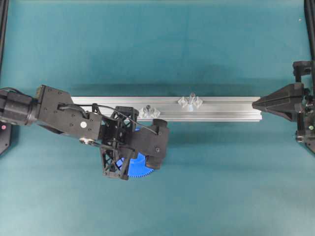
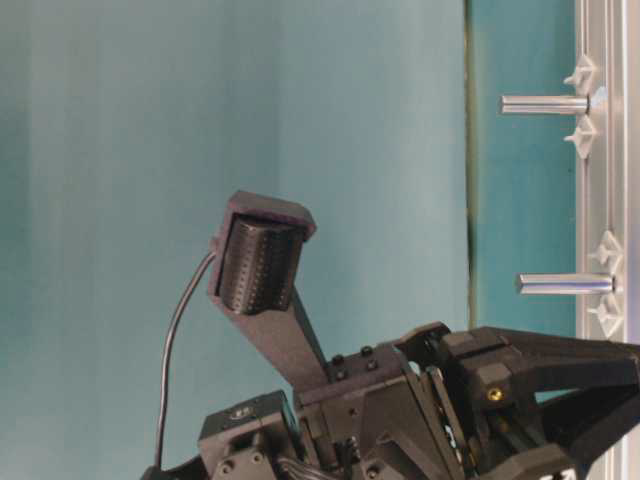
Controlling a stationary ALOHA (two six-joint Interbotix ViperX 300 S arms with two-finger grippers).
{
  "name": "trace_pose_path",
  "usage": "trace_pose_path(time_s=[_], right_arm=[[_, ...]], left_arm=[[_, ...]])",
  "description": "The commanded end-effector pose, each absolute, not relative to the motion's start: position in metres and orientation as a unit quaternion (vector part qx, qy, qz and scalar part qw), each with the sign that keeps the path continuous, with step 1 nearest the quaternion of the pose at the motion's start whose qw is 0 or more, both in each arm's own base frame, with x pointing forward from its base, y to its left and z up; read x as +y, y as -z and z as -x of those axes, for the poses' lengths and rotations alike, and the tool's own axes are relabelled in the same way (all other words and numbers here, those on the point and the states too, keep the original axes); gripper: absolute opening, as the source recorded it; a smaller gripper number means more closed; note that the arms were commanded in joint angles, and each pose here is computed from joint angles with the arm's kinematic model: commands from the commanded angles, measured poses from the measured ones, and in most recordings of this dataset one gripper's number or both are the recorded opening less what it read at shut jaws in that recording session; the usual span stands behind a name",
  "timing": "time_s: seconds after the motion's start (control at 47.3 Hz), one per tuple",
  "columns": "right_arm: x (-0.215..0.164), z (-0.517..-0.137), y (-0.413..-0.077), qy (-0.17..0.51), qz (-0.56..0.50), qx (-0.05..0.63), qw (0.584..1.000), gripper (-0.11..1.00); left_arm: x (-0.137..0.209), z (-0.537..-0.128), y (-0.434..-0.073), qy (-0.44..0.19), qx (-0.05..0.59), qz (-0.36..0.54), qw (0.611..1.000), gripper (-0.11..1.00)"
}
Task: Find the location of the shaft and insert the large gear.
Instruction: 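Lower the left gripper around the blue gear's hub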
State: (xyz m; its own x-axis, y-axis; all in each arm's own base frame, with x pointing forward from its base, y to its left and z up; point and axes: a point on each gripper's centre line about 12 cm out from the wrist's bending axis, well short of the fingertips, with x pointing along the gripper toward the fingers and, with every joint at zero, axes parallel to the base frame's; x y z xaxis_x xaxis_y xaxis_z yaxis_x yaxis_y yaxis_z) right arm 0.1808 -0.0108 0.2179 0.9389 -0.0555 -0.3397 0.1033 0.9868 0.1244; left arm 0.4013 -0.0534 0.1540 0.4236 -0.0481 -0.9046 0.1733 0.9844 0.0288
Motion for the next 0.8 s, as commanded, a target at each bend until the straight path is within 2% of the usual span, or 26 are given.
trace_pose_path(time_s=[0.0, 0.402, 0.528, 0.634, 0.782], right_arm=[[-0.0113, -0.1827, -0.2218, 0.042, -0.076, 0.163, 0.983, -0.02], [-0.0112, -0.1816, -0.2189, 0.042, -0.076, 0.165, 0.983, -0.02], [-0.0112, -0.1818, -0.2187, 0.042, -0.077, 0.165, 0.982, -0.02], [-0.0115, -0.1816, -0.2182, 0.043, -0.076, 0.165, 0.982, -0.02], [-0.0112, -0.1815, -0.2184, 0.042, -0.076, 0.163, 0.983, -0.02]], left_arm=[[-0.0564, -0.406, -0.1659, 0.07, 0.519, -0.063, 0.849, -0.01], [-0.0567, -0.4091, -0.1632, 0.067, 0.535, -0.061, 0.84, -0.01], [-0.0568, -0.4094, -0.164, 0.064, 0.533, -0.055, 0.842, 0.04], [-0.0575, -0.4097, -0.1652, 0.056, 0.529, -0.042, 0.845, 0.21], [-0.0571, -0.407, -0.159, 0.046, 0.537, -0.028, 0.842, 0.64]])
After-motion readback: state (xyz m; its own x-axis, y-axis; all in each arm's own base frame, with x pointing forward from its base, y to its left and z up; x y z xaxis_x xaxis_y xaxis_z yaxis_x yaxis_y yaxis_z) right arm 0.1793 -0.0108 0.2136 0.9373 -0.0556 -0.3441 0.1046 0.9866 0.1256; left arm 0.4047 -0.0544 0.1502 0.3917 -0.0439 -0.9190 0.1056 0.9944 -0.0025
